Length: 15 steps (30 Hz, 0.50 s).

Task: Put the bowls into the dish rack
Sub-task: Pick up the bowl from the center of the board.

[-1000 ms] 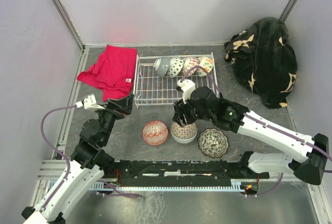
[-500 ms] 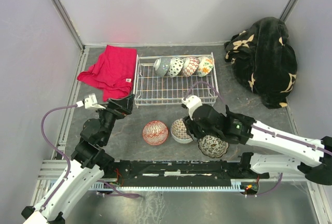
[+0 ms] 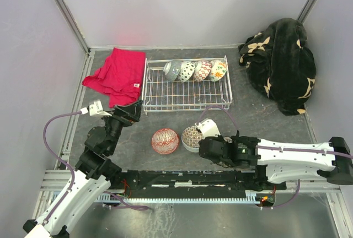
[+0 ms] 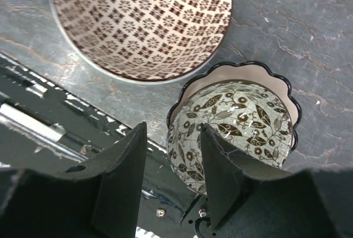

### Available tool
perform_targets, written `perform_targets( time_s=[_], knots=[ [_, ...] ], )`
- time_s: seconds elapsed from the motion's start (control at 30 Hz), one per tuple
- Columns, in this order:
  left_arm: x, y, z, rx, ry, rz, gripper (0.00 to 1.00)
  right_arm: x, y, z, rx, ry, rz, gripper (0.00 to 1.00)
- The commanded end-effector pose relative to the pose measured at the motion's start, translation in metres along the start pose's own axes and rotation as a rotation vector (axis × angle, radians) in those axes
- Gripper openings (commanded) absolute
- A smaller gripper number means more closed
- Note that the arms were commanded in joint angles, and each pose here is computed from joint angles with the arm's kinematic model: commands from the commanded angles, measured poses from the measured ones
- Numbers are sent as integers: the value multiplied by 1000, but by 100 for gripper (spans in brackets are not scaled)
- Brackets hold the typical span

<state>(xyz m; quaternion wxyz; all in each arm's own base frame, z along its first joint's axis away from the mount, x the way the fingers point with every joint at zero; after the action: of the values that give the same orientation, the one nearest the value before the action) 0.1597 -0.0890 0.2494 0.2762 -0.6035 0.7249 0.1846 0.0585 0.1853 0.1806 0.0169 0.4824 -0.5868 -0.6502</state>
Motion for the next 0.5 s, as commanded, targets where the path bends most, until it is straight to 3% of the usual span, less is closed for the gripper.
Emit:
perform_targets(
  time_s=[0.0, 0.2, 0.47],
  knots=[
    [-13, 2, -14, 62, -9, -42, 99, 6, -10, -3, 108, -51, -27, 51],
    [-13, 2, -14, 63, -7, -42, 99, 19, -24, 1, 114, -52, 6, 49],
    [-13, 2, -14, 63, -7, -43, 99, 32, -40, 10, 81, -54, 39, 37]
  ],
)
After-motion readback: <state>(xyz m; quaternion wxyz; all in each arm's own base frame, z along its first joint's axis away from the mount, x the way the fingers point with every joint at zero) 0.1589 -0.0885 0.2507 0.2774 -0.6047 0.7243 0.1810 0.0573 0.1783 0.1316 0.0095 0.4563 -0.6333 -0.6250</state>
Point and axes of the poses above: each gripper's point midway between its finger pads, its own y axis back along the fingers, its own z axis along the line the jaws close on, x = y × z, the point moved 8 cm from there along y, back along the fingers, and after that the axes turned 9 degrees about y, right-handed, at the moved point
